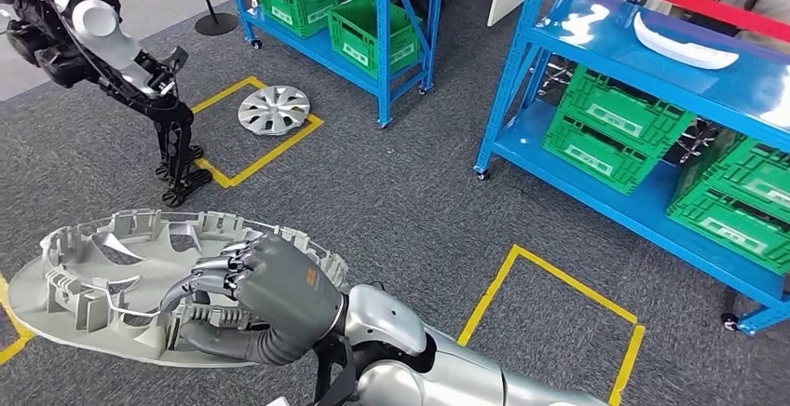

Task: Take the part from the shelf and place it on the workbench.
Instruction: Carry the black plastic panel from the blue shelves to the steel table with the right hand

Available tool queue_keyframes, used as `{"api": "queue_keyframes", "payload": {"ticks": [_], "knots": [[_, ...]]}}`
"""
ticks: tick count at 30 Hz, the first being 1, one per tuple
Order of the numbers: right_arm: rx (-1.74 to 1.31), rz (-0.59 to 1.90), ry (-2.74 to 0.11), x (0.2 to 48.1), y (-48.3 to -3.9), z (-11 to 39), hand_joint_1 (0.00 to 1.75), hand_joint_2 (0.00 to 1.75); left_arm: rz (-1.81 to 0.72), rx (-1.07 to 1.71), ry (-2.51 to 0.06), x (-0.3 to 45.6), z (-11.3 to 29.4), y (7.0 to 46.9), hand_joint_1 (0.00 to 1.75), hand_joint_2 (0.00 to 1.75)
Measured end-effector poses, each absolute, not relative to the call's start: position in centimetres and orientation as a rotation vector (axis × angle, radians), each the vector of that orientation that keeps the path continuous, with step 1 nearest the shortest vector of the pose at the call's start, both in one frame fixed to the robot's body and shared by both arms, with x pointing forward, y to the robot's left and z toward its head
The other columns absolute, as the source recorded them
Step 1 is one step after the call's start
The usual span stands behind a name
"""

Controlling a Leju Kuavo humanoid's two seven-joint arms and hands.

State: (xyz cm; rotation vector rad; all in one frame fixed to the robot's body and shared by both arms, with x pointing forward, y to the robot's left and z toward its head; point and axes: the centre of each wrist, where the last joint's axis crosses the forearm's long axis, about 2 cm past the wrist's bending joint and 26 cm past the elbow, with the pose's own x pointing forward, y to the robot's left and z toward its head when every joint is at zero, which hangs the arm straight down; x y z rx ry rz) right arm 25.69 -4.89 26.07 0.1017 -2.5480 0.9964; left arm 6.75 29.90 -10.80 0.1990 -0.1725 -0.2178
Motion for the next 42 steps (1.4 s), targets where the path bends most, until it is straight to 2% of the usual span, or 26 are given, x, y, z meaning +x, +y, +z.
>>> {"api": "queue_keyframes", "payload": {"ticks": [42], "knots": [[0.086,1.025,-2.47,27.2,-4.4,25.4,1.75,1.75,-0.21,0.216,-0.16,7.1,-10.7,29.6,0.0,1.75]]}}
